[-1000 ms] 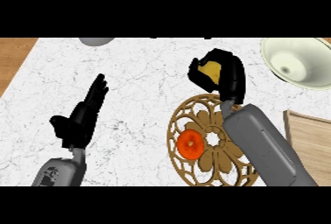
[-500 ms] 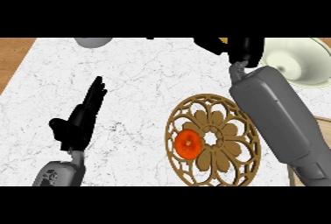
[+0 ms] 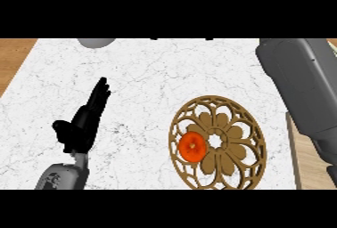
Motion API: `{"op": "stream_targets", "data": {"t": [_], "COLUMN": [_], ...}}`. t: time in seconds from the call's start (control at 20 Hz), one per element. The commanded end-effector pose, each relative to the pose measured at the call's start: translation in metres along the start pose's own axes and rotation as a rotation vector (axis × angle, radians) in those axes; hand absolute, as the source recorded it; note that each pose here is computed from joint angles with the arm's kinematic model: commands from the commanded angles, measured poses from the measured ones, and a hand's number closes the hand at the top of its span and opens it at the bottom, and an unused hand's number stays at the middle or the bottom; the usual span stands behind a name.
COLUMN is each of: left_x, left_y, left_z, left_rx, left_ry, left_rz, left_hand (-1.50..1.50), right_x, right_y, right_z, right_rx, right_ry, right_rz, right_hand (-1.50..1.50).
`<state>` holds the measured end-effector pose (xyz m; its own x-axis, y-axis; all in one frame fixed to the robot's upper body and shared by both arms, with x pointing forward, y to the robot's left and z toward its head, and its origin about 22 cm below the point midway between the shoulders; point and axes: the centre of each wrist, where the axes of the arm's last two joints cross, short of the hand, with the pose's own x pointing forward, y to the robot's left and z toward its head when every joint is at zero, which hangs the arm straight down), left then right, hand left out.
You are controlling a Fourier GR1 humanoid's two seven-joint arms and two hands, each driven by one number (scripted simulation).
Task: Pick the lemon from the placemat and place it in the bowl
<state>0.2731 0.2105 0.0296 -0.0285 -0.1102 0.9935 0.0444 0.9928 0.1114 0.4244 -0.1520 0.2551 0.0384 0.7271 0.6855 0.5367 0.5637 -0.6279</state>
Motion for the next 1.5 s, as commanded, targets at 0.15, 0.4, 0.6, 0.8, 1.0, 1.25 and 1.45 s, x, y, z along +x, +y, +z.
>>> {"op": "stream_targets", "data": {"t": [0.15, 0.4, 0.6, 0.8, 1.0, 1.25, 1.45], "left_x": [0.008, 0.003, 0.0, 0.001, -0.003, 0.006, 0.0], "left_y": [-0.006, 0.011, -0.003, -0.001, -0.008, -0.017, -0.005], "left_z": [-0.001, -0.012, -0.006, -0.007, 0.002, -0.002, -0.009], "left_rx": [0.001, -0.005, -0.007, -0.018, -0.018, -0.02, -0.026], "left_ry": [0.0, 0.01, 0.005, -0.014, -0.021, -0.006, -0.01], "left_rz": [0.019, -0.001, -0.002, 0.004, -0.006, 0.002, 0.003], "left_hand": [0.0, 0.0, 0.0, 0.0, 0.0, 0.0, 0.0], "right_x": [-0.032, -0.065, -0.096, -0.142, -0.191, -0.229, -0.249], "right_y": [-0.02, -0.026, -0.051, -0.048, -0.048, -0.049, -0.073], "right_z": [-0.046, -0.061, -0.081, -0.08, -0.072, -0.061, -0.064], "right_rx": [-0.022, -0.041, -0.049, -0.084, -0.109, -0.088, 0.046], "right_ry": [0.103, 0.142, 0.144, 0.22, 0.25, 0.287, 0.347], "right_rz": [0.047, 0.281, 0.382, 0.372, 0.432, 0.437, 0.372], "right_hand": [1.5, 1.5, 1.5, 1.5, 1.5, 1.5, 1.5]}}
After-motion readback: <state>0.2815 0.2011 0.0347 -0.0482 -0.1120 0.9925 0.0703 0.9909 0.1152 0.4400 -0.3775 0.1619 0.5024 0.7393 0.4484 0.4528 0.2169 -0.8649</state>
